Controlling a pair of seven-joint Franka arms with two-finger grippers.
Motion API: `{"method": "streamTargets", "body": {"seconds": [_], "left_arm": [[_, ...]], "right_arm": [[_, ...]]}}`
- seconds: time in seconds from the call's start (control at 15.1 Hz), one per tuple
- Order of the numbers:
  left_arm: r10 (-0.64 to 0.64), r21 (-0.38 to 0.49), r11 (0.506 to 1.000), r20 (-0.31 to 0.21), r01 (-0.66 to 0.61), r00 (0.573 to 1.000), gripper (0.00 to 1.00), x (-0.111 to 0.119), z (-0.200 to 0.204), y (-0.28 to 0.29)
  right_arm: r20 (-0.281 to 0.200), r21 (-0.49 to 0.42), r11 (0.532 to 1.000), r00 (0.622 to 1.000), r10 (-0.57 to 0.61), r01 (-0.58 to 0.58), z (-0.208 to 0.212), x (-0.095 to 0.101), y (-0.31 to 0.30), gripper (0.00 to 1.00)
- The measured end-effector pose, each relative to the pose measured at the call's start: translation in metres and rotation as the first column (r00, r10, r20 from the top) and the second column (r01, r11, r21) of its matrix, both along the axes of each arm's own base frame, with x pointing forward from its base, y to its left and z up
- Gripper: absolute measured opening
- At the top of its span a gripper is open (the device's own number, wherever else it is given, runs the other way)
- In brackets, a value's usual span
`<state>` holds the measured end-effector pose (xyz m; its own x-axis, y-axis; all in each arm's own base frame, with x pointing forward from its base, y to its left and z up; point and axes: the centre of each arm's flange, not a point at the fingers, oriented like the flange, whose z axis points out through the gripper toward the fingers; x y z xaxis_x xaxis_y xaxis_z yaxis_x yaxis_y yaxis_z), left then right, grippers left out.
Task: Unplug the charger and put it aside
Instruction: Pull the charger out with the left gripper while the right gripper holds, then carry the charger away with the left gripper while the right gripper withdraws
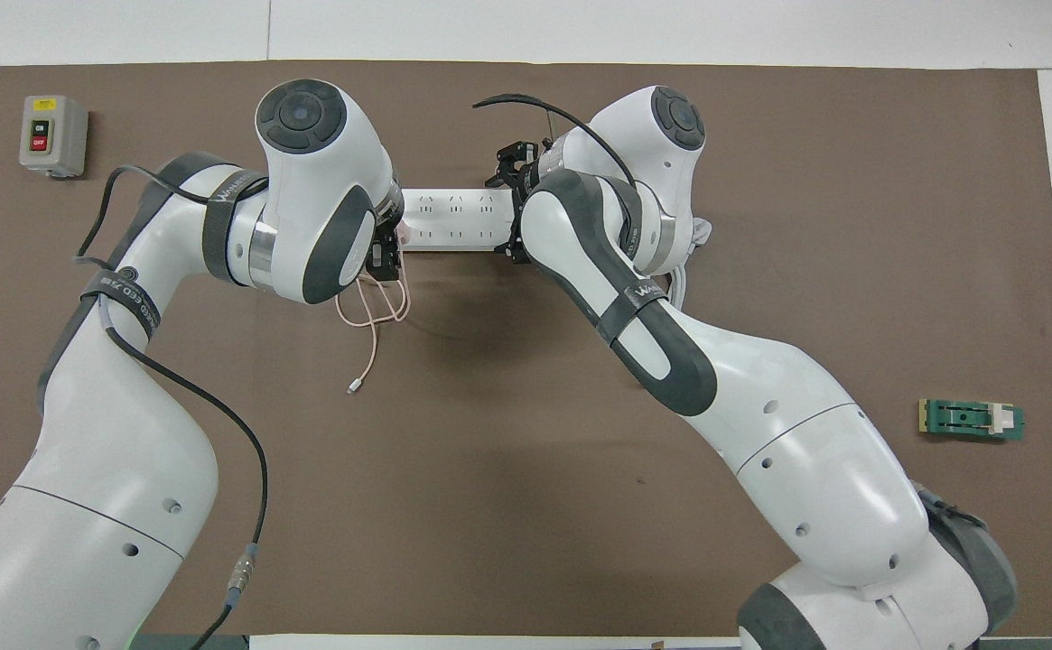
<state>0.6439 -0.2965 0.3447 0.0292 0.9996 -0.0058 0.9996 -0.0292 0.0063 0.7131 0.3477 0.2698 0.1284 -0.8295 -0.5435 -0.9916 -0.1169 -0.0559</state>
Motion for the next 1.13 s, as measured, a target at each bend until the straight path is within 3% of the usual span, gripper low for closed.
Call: {"method": "streamTargets", "body": {"seconds": [0.07,0.2,0.33,0.53,1.13], "left_arm": [[-0.003,0.0,1.0,0.0,0.003,1.0,0.88,-0.001,-0.0001,-0.0019],[-0.005,0.002,1.0,-0.003,0.005,1.0,0.69,-0.0023,-0.0021,-0.0027],[-0.006,0.001,1.0,-0.001,0.006,1.0,0.65,-0.0035,-0.0054,-0.0024],[-0.01,-0.006,1.0,0.036,0.011,0.999,0.32,0.0003,-0.0034,-0.0019],[-0.033,0.015,0.999,0.043,0.032,0.999,0.32,-0.0018,-0.0021,-0.0059]], "right_arm": [[0.0,0.0,1.0,1.0,0.0,0.0,0.0,0.0,0.0,1.0],[0.0,0.0,1.0,1.0,0.0,0.0,0.0,0.0,-0.0001,1.0],[0.0,0.0,1.0,1.0,0.0,0.0,0.0,0.0,-0.0001,1.0],[-0.001,0.0,1.0,1.0,-0.001,0.001,-0.0002,0.0001,-0.0003,1.0],[-0.002,0.001,1.0,1.0,-0.002,0.002,-0.0006,0.0003,-0.0007,1.0]]}}
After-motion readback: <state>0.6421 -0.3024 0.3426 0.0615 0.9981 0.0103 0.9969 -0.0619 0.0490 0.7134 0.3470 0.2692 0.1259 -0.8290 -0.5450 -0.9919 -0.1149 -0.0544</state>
